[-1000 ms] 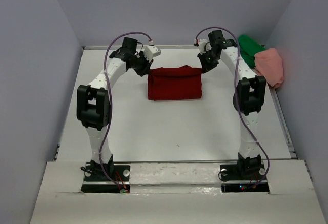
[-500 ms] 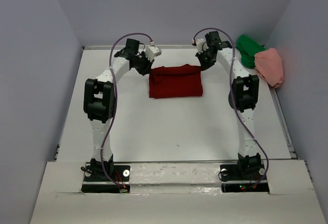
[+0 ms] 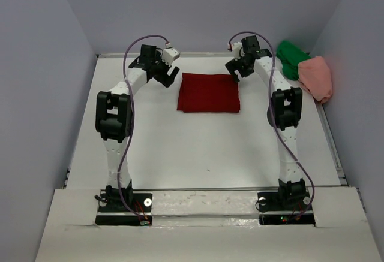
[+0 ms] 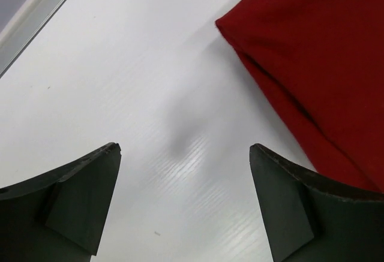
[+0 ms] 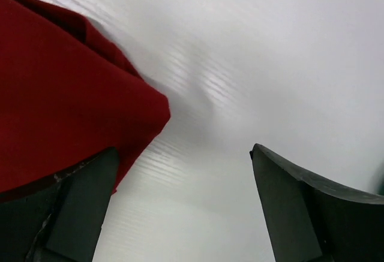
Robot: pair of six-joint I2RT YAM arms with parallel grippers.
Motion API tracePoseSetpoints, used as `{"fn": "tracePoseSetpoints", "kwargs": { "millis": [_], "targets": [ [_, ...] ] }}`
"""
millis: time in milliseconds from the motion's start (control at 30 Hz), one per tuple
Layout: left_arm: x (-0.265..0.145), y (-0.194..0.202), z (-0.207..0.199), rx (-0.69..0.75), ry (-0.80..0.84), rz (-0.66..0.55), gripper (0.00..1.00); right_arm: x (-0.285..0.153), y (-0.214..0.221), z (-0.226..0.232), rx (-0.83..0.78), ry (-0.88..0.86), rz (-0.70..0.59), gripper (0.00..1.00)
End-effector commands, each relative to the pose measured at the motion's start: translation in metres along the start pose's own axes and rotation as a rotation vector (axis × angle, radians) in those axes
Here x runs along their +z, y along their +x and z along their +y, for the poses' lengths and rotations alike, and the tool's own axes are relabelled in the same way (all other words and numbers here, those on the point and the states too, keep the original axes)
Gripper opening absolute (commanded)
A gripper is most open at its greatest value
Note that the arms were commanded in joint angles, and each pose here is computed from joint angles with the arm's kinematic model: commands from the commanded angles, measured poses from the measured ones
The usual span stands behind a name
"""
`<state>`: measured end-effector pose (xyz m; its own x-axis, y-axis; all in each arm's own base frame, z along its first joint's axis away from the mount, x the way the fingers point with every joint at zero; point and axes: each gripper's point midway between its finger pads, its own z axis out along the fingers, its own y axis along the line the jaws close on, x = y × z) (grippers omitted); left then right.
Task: Fold and stack the t-shirts
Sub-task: Fold the long partially folded tshirt into a neat square
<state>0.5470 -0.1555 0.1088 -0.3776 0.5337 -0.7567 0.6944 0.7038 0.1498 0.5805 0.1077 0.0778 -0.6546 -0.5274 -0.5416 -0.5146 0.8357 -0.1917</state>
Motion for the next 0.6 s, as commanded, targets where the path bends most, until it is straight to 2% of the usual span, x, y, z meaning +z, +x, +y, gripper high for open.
{"fn": "tracePoseSetpoints", "kwargs": {
  "millis": [0, 133, 167, 233, 267, 300, 367, 433, 467, 533, 567],
  "targets": [
    [-0.06, -0.07, 0.027, 0.025, -0.156, -0.175, 0.99, -0.057, -0.061, -0.041, 0.005, 0.159, -0.187, 1.0],
    [-0.116, -0.099, 0.03, 0.047, -0.237, -0.241, 0.99, -0.105, -0.084, -0.048, 0.021, 0.191, -0.273, 1.0],
    [-0.121, -0.094, 0.028, 0.03, -0.243, -0.235, 0.99, -0.127, -0.093, -0.049, 0.028, 0.202, -0.312, 0.97],
    [-0.135, -0.09, 0.027, 0.023, -0.256, -0.239, 0.99, -0.135, -0.088, -0.044, 0.041, 0.189, -0.312, 0.88],
    [-0.15, -0.093, 0.026, 0.022, -0.272, -0.257, 0.99, -0.14, -0.086, -0.042, 0.05, 0.185, -0.314, 0.79],
    [-0.148, -0.076, 0.021, -0.003, -0.256, -0.229, 0.99, -0.156, -0.088, -0.043, 0.058, 0.197, -0.331, 0.72],
    [-0.156, -0.058, 0.02, -0.046, -0.225, -0.223, 0.99, -0.152, -0.074, -0.022, 0.031, 0.164, -0.285, 0.57],
    [-0.147, -0.021, 0.009, -0.111, -0.155, -0.154, 0.99, -0.151, -0.057, 0.001, -0.003, 0.141, -0.233, 0.6],
    [-0.143, -0.006, 0.008, -0.138, -0.151, -0.122, 0.99, -0.149, -0.057, 0.029, -0.081, 0.117, -0.213, 0.68],
    [-0.137, 0.03, 0.003, -0.19, -0.131, -0.059, 0.99, -0.138, -0.031, 0.058, -0.2, 0.146, -0.113, 0.7],
    [-0.134, 0.039, 0.0, -0.209, -0.131, -0.049, 0.99, -0.144, -0.04, 0.068, -0.224, 0.177, -0.129, 0.7]
  ]
}}
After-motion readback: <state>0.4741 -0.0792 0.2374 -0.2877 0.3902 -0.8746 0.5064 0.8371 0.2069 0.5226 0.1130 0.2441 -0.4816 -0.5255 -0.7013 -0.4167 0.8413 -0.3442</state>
